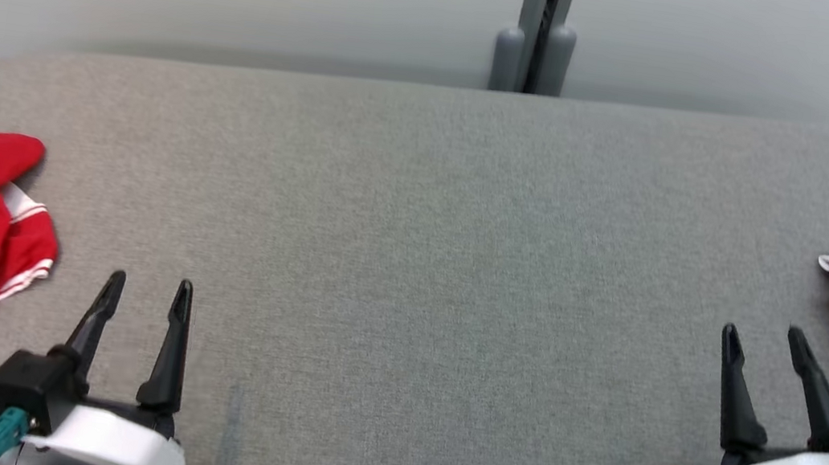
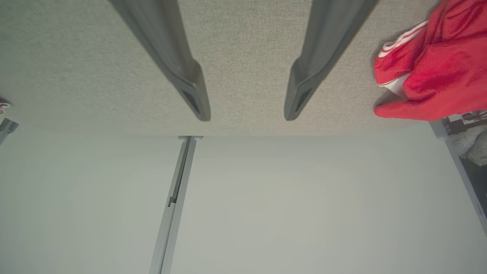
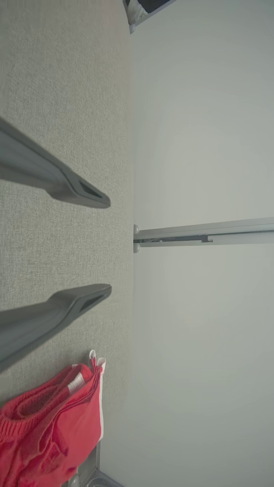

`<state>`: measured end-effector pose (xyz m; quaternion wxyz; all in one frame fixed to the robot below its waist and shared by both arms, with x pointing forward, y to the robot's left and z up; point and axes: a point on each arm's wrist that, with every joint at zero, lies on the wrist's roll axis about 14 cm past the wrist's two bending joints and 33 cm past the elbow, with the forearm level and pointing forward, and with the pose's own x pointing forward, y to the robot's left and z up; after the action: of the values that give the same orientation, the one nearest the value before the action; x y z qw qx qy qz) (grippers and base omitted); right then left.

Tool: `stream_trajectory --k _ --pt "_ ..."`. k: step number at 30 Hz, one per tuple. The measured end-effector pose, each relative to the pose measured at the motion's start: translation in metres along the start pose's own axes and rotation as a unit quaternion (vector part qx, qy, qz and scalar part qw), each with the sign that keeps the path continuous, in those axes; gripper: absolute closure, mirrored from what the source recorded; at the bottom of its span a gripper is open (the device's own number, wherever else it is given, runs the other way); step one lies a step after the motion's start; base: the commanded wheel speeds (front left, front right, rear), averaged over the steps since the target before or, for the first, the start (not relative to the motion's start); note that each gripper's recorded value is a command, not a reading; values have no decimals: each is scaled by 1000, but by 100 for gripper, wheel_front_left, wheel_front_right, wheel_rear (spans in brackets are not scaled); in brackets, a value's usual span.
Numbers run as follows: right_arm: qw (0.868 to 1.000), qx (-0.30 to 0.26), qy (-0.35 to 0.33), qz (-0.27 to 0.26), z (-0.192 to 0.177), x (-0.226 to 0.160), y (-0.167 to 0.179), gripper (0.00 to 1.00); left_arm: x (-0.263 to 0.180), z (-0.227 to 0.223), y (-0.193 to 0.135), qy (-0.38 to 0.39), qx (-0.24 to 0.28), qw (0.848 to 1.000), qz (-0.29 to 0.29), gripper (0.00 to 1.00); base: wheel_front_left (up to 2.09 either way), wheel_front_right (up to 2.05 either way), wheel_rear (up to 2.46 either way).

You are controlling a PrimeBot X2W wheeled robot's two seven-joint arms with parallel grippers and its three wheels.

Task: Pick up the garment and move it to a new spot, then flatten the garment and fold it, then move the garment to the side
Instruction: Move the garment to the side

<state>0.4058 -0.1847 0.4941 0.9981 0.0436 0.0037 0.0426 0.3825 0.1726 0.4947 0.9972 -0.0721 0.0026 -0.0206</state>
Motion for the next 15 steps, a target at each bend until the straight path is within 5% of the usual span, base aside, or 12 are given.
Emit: stream_trajectory --k 15 --pt "1000 14 -14 -10 20 -54 8 0 -46 12 8 -5 -12 1000 14 0 0 0 0"
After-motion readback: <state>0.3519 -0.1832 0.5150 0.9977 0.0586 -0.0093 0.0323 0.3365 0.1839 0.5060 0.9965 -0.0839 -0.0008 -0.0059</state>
